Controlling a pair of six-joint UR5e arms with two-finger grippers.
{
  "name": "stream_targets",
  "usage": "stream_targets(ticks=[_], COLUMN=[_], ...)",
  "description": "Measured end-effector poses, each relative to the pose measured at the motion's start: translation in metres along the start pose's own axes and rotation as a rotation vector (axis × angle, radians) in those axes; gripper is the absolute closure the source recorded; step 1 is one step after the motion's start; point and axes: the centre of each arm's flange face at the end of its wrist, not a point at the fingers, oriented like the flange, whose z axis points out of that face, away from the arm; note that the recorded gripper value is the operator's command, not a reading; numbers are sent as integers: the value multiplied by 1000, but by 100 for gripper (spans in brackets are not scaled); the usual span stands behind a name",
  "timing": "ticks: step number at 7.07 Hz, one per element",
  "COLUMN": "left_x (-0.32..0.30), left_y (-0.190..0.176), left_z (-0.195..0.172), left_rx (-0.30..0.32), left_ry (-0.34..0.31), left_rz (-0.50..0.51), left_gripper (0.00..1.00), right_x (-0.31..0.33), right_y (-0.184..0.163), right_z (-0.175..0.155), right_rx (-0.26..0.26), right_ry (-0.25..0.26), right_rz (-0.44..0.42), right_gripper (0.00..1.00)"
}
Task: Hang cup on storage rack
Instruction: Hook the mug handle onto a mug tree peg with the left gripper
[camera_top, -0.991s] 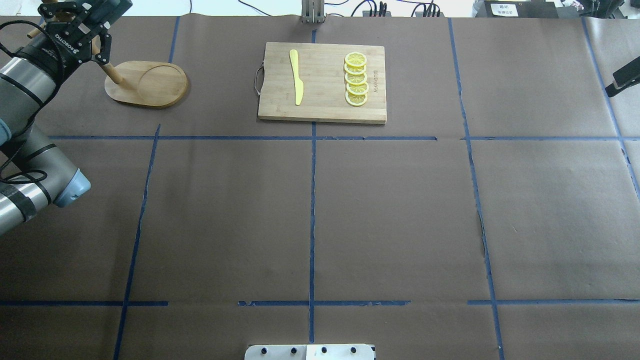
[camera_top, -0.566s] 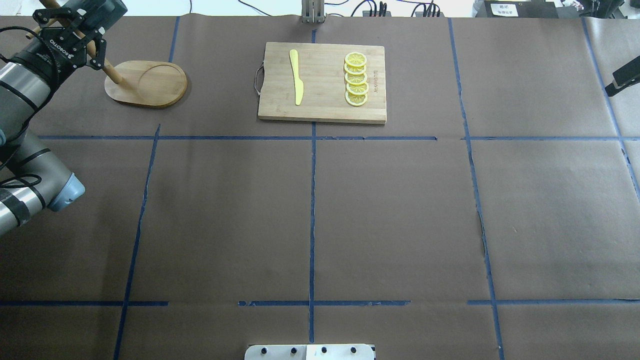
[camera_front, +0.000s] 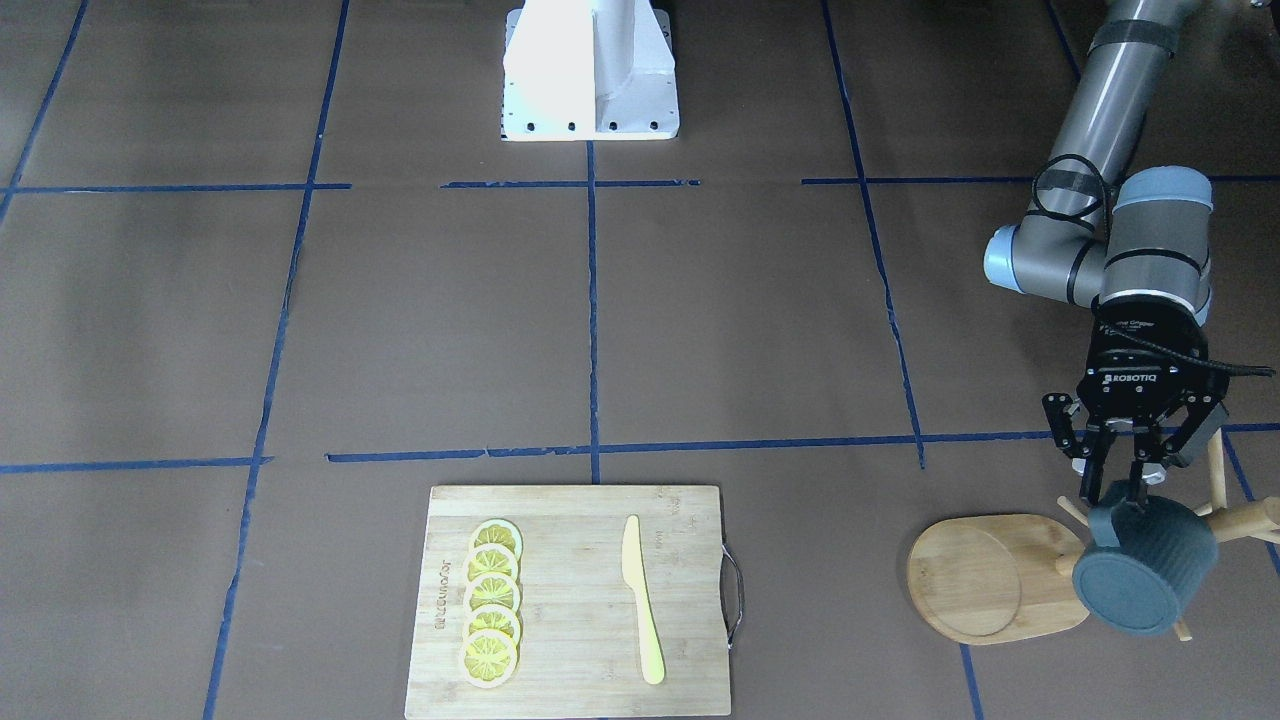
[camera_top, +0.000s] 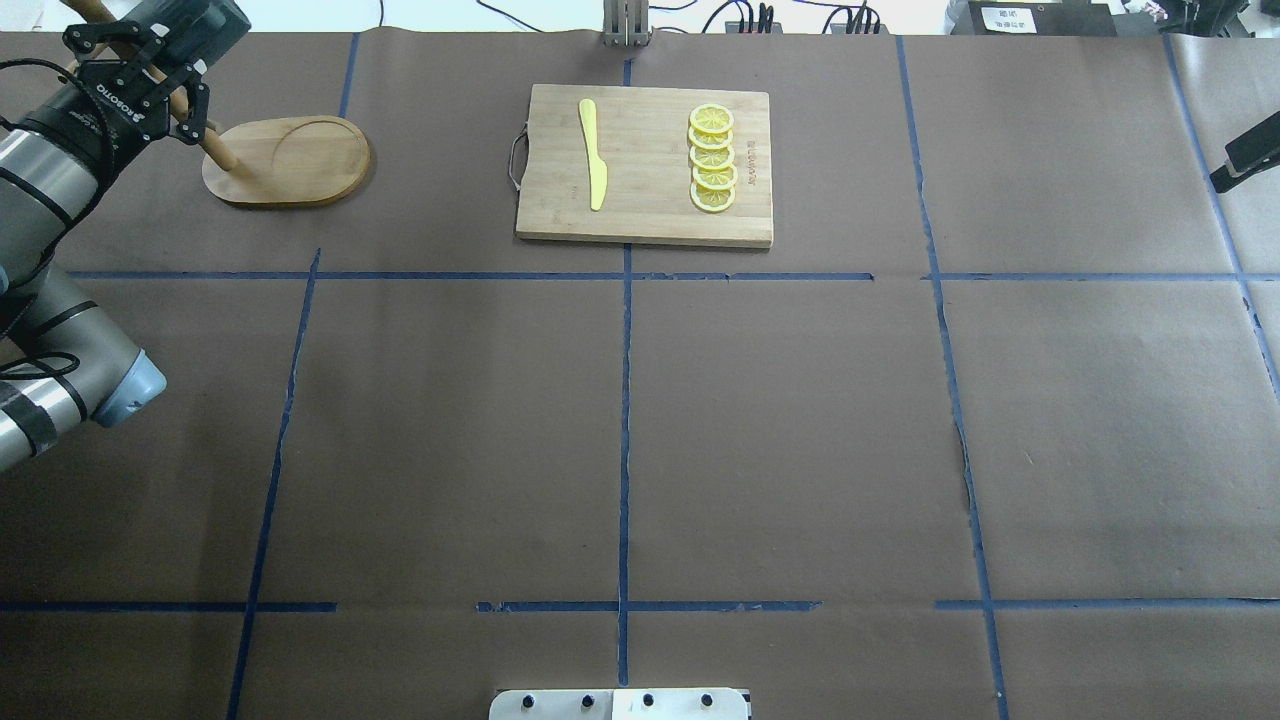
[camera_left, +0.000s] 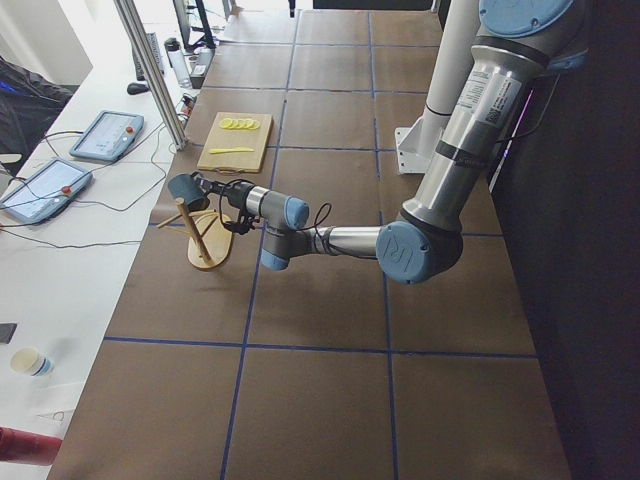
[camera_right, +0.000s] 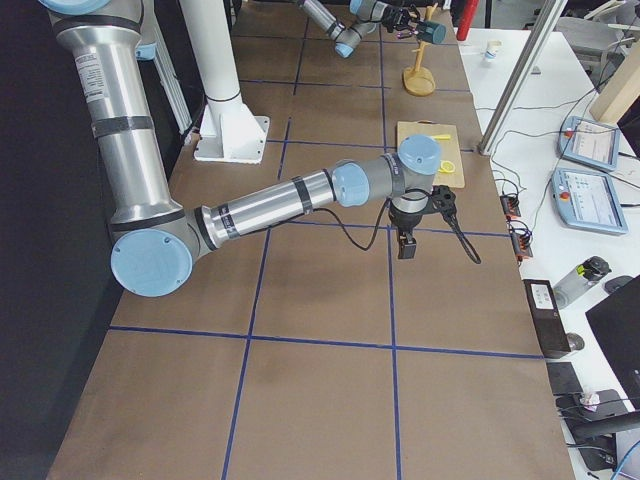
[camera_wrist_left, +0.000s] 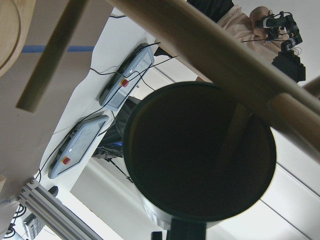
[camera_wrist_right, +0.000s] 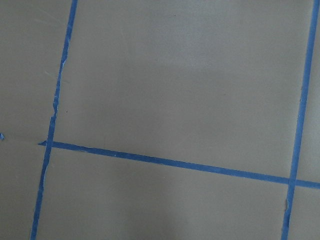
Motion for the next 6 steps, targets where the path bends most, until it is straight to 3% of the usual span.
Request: stream_targets(ticks=[6], left_x=[13], left_y=[-2], left_z=[-10], left_rx=[-1], left_ry=[7], left_rz=[-1], left_gripper=[0], right_x=[-1], right_y=[0], right_z=[-1], right_rx=[1], right_ry=[0], right_rz=[-2], right_gripper=[0])
